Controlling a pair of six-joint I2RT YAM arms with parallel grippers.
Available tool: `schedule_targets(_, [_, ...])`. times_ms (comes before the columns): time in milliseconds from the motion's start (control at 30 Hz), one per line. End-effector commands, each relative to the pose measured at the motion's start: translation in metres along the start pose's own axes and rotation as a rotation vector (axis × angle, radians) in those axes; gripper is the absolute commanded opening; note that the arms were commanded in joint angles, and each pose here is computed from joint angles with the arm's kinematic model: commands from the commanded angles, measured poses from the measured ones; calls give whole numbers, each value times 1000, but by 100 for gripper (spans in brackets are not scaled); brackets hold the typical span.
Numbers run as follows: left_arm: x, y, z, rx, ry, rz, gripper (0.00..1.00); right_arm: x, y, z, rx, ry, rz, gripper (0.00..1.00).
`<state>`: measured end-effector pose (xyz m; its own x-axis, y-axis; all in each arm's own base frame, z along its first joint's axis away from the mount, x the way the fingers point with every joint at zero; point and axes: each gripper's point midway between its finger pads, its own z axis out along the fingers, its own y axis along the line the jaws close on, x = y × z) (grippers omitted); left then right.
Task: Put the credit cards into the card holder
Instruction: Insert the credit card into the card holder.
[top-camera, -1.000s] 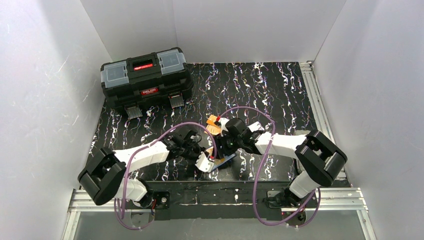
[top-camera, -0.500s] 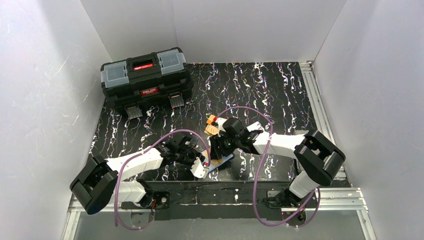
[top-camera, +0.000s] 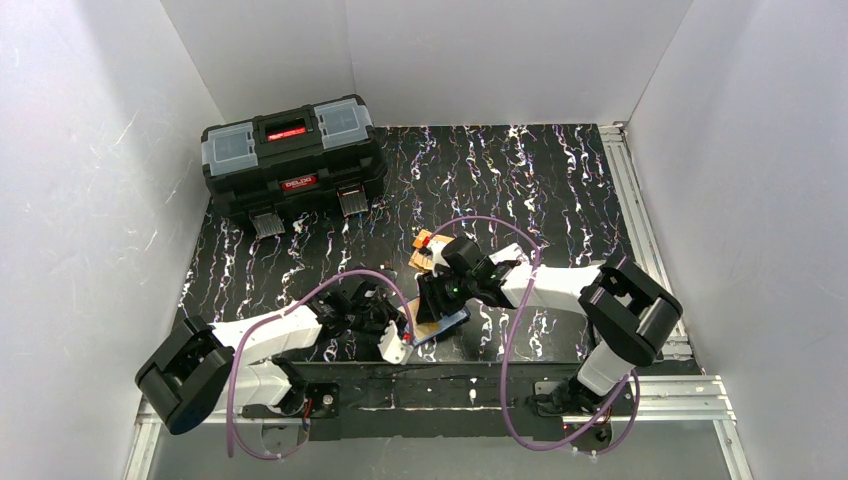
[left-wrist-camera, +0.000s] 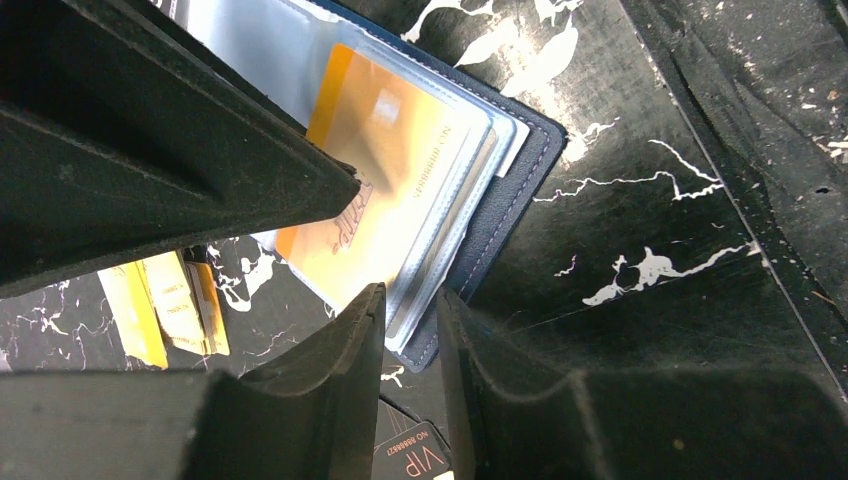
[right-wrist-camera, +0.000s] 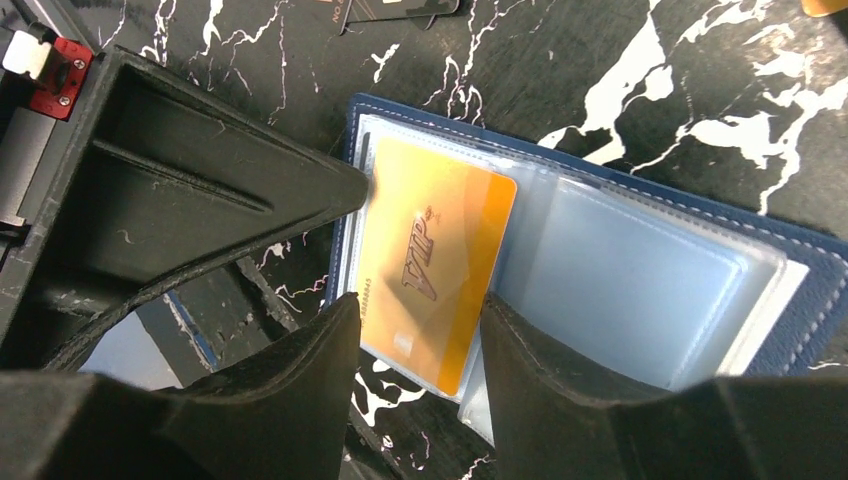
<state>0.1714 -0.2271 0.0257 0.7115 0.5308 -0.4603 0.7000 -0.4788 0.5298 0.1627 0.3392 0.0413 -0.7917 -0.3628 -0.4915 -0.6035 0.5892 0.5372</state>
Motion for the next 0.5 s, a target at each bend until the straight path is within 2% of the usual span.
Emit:
schedule_targets(0, [0,-13,2,29,-7,-1,25,-14,22,3,-81,-18,-24,54])
schedule_targets(467, [3,-11,3,22,4,-3,25,-15,47,4,-190,5,-80,52])
